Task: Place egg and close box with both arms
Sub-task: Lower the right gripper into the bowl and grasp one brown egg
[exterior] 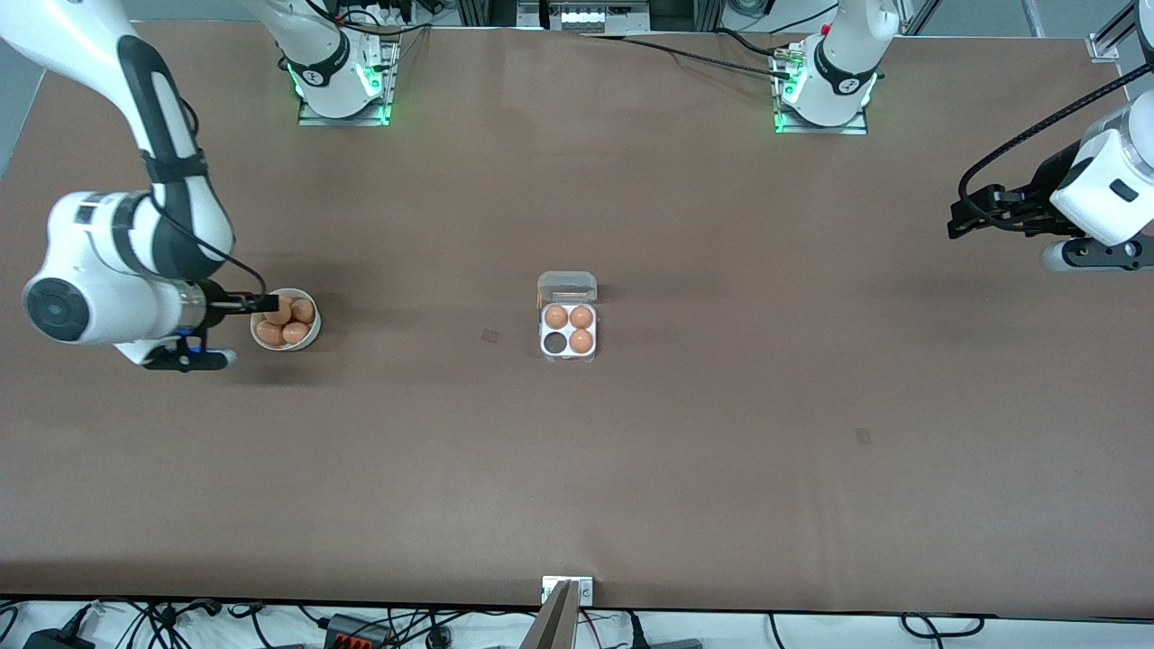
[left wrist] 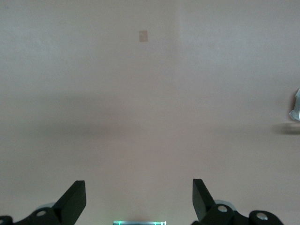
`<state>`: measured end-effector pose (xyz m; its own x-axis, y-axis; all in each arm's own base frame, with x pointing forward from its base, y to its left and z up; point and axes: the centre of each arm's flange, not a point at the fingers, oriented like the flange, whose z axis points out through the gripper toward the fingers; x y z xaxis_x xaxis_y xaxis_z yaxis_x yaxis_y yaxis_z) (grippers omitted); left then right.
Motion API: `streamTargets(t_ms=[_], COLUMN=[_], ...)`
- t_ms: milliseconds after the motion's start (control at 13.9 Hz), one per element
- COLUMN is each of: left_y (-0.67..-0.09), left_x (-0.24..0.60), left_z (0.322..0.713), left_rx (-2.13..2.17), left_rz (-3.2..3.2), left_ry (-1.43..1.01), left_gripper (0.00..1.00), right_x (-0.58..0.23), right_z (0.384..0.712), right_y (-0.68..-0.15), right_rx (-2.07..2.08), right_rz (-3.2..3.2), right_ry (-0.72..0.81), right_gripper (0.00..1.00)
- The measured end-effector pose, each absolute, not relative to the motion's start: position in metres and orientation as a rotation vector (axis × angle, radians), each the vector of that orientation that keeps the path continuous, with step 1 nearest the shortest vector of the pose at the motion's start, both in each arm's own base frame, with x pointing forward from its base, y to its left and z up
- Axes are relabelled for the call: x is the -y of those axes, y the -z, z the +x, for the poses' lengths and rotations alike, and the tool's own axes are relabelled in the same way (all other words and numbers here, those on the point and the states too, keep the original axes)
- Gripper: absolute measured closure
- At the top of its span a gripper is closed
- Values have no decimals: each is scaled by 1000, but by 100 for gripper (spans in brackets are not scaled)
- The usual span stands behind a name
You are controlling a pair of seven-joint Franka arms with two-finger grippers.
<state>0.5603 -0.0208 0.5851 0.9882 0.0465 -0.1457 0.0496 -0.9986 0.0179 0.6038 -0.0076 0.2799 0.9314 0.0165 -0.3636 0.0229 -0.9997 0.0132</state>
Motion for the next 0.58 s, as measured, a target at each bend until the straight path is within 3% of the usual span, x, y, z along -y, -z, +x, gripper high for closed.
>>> streamTargets(t_ms=[216, 577], left_y=[-584, -584], left_x=[21, 22], left_z=[559, 559], left_rx=[-33, 2], left_rz=[3109, 3107], left_ry=[245, 246], left_gripper=[6, 57], right_x=[-1, 2], right_z=[607, 606], right_y=[-260, -242], right_rx=[-35, -20], right_rz=[3065, 3059], right_ry=[572, 599], right_gripper=[0, 0])
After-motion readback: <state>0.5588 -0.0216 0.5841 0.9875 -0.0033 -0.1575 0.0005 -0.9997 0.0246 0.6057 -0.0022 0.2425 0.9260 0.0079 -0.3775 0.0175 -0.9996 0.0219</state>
